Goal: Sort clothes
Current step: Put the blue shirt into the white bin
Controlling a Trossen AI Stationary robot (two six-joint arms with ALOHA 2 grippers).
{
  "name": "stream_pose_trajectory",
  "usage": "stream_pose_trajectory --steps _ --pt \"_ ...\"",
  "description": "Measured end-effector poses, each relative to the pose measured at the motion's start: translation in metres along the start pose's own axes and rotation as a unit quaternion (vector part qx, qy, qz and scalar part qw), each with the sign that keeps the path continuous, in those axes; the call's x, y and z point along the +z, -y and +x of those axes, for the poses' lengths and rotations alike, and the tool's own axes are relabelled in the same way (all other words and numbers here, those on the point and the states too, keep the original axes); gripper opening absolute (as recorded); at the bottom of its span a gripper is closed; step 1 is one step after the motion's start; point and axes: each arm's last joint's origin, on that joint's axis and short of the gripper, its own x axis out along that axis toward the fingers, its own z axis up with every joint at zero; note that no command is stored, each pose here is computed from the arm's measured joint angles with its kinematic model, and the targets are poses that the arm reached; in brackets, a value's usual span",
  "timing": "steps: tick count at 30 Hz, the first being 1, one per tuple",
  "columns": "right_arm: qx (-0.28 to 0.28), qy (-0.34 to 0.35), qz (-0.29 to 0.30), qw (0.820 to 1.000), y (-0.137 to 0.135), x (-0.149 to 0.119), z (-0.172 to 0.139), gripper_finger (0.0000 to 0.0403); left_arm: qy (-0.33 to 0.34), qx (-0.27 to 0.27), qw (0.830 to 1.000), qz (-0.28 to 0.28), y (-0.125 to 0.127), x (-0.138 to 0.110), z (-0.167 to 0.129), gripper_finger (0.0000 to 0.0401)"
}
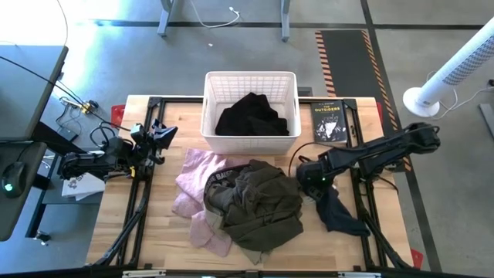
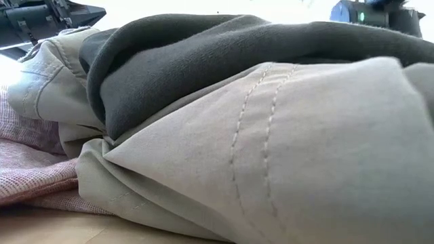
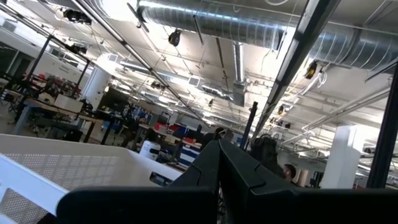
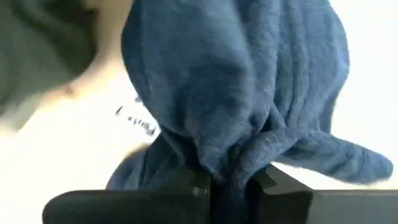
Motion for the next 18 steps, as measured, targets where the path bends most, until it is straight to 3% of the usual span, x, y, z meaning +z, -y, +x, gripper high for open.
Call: stream_pose_trajectory --steps 3,6,9,11,14,18 --pt "-0.012 -0.016 0.011 1.0 -0.015 -0.005 -0.035 0.0028 -0.001 -0.001 1.0 0.0 0.0 0.0 0.0 0.0001" --pt "0.023 0.017 -0.015 0.999 -0.039 -0.008 -0.087 0.0016 -0.001 -0.001 1.0 0.0 0.0 0.0 0.0 0.0001" --pt "0.064 0.115 -0.054 0.99 -0.058 -0.014 -0.146 0.0016 0.0 -0.001 1.0 -0.001 0.0 0.0 0.0 0.0001" --pt "0.081 0.223 -0.082 0.968 -0.066 -0.018 -0.189 0.0019 0.0 -0.001 1.0 -0.004 0.0 0.0 0.0 0.0001" --pt "0.082 0.409 -0.122 0.901 -0.069 -0.021 -0.249 0.002 0.0 -0.001 1.0 -0.004 0.0 0.0 0.0 0.0001" --pt "0.008 0.633 -0.136 0.762 -0.063 -0.019 -0.319 0.0021 0.001 -0.001 1.0 -0.005 0.0 0.0 0.0 0.0001"
